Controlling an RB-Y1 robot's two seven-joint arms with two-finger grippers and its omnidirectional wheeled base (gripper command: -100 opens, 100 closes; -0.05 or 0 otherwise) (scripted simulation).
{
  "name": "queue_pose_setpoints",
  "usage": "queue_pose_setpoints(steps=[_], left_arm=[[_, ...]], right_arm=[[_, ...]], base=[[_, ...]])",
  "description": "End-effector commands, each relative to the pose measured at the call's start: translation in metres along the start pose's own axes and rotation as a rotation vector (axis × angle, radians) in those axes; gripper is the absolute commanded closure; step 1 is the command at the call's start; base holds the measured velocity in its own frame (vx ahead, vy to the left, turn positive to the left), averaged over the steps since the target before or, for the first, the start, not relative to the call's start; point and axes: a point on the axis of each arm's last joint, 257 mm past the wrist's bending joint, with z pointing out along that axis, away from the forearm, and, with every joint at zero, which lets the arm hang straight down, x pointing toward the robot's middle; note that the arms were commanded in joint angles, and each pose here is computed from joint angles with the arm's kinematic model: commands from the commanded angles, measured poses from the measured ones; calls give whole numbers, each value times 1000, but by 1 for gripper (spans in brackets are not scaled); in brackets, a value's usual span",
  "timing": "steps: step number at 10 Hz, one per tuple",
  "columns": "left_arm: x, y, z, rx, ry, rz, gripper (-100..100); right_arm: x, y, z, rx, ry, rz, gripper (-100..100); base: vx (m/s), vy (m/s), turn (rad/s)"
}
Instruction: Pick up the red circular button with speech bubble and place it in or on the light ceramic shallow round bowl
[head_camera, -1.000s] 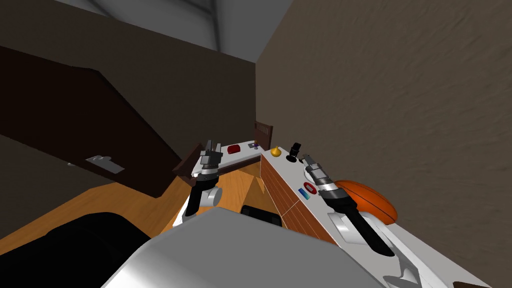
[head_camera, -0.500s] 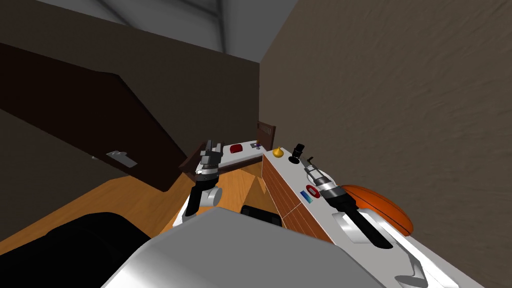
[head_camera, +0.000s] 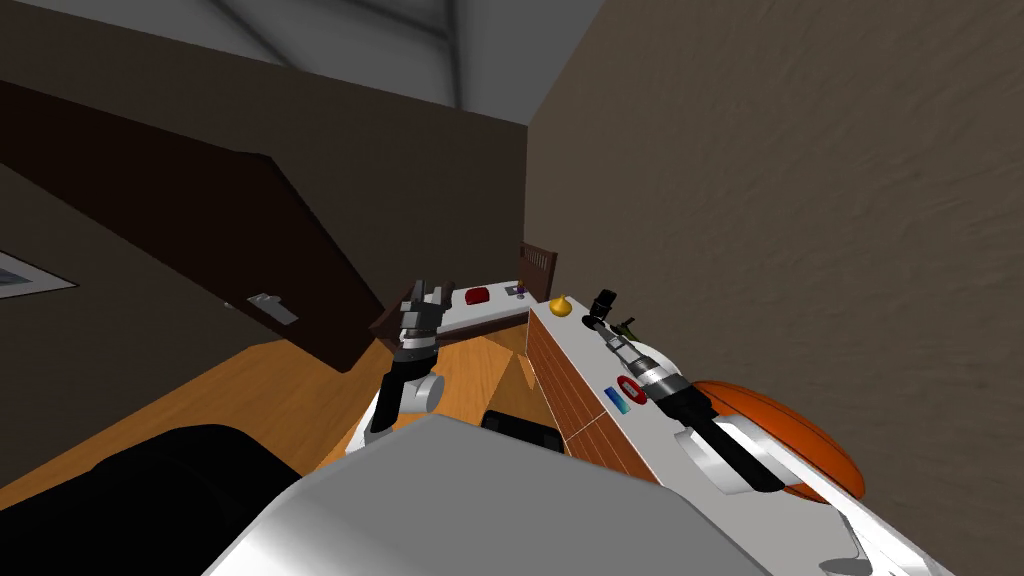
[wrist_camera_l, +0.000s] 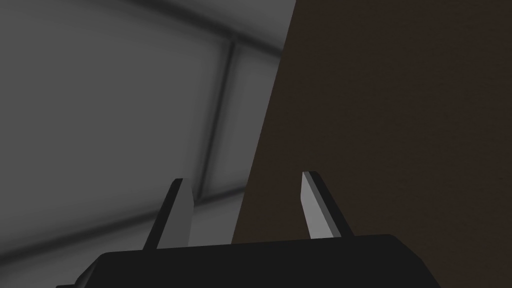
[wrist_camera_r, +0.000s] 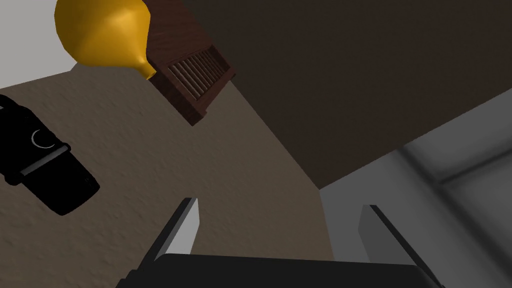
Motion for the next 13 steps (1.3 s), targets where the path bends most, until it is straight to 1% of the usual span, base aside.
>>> queue_pose_setpoints(steps=[1, 4, 5, 7, 8, 10, 11, 13], left_arm=[[0, 0, 0, 0, 0, 0, 0], [0, 0, 0, 0, 0, 0, 0], [0, 0, 0, 0, 0, 0, 0], [0, 0, 0, 0, 0, 0, 0], [0, 0, 0, 0, 0, 0, 0], [0, 0, 0, 0, 0, 0, 0], [0, 0, 0, 0, 0, 0, 0], [0, 0, 0, 0, 0, 0, 0]], right_arm=[[14, -22, -5, 44, 60, -56, -100], [43, -67, -24, 127, 193, -166, -100], [42, -68, -25, 128, 199, -176, -100], [62, -99, -45, 180, 290, -241, -100], [61, -100, -45, 181, 293, -245, -100], [78, -131, -70, 230, 388, -310, -100], [78, -131, -70, 230, 388, -310, -100], [92, -160, -98, 276, 479, -369, -100]], base=[[-3, -40, 172], [-2, -61, 150], [-6, -43, 62], [-11, -31, 127], [-11, -34, 51], [-8, -45, 120], [-9, -43, 48], [-13, -46, 117]])
